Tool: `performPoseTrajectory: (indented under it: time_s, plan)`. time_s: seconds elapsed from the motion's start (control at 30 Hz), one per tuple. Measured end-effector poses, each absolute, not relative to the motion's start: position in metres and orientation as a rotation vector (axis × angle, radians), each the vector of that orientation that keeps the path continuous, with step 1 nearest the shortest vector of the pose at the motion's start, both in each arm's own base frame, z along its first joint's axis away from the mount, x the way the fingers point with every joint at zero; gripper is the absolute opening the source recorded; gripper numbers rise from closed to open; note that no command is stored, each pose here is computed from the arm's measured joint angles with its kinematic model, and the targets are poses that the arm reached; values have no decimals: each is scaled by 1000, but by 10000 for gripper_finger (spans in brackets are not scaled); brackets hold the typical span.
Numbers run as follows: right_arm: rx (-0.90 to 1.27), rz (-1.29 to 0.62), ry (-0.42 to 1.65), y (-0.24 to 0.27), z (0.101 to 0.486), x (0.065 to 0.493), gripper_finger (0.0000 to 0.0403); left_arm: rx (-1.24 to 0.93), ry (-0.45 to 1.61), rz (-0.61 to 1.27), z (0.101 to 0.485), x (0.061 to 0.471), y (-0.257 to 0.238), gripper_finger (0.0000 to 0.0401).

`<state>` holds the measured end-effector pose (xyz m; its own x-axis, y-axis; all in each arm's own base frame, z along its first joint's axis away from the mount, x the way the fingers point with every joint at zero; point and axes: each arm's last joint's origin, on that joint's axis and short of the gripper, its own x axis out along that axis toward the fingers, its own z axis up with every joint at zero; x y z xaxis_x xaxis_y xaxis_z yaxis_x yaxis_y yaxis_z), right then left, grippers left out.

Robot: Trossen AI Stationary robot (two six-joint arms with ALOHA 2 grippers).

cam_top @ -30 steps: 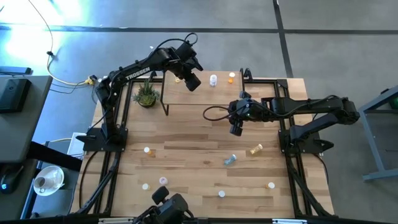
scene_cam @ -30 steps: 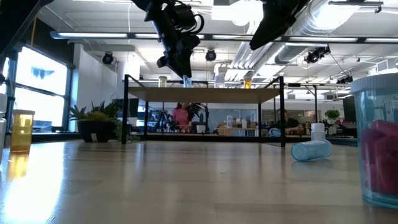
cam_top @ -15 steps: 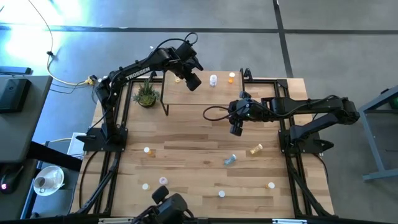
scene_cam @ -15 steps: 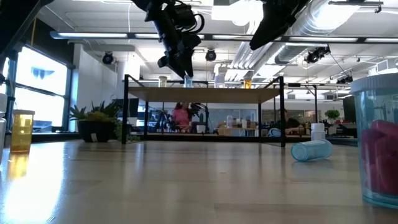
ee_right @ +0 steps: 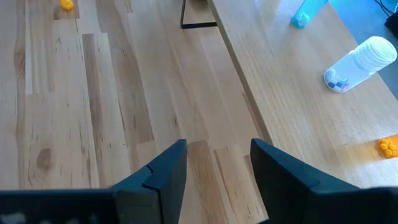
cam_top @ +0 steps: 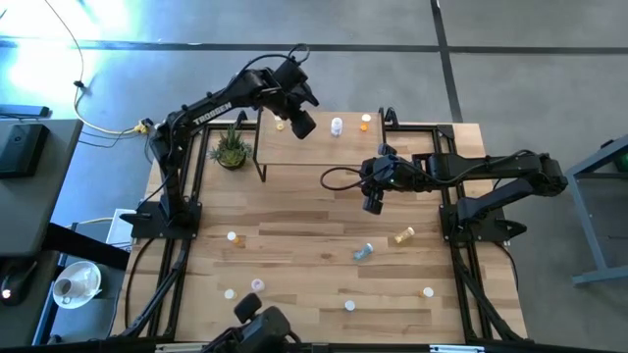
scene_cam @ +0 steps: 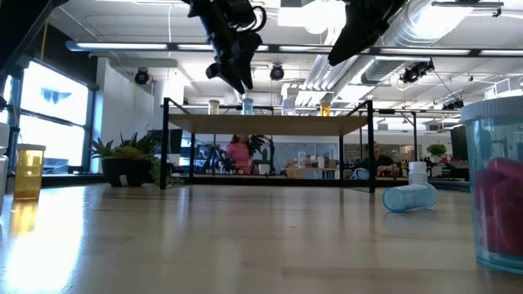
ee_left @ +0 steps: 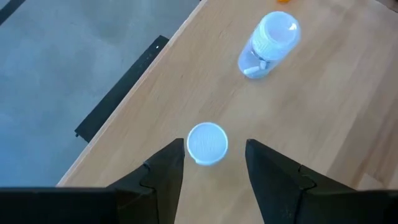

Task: Pick and place medicine bottles onto shelf by color
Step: Put the right orange pill bottle on the shelf

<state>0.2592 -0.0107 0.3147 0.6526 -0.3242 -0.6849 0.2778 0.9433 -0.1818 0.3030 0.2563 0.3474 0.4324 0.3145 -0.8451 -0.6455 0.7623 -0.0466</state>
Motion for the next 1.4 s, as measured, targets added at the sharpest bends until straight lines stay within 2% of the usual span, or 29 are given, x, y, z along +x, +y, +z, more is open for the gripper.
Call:
performPoseTrajectory:
  time_s: [0.43, 0.8, 0.93, 1.07, 1.27, 1.4]
  plan:
    - [-3, -363, 699, -11, 334, 240, 169, -263, 946, 558, 391, 290, 244, 161]
    - [26, -526, 526, -15, 365, 202, 169, -246, 874, 421, 413, 284, 220, 159]
    - [48, -533, 476, -15, 373, 189, 169, -237, 889, 382, 406, 293, 210, 159]
    - [88, -543, 470, -15, 376, 179, 169, -244, 946, 341, 378, 306, 203, 159]
    - [139, -572, 556, -14, 368, 169, 169, -235, 930, 313, 352, 311, 184, 158]
    - [179, -590, 631, -12, 361, 163, 169, -215, 886, 297, 348, 306, 167, 158]
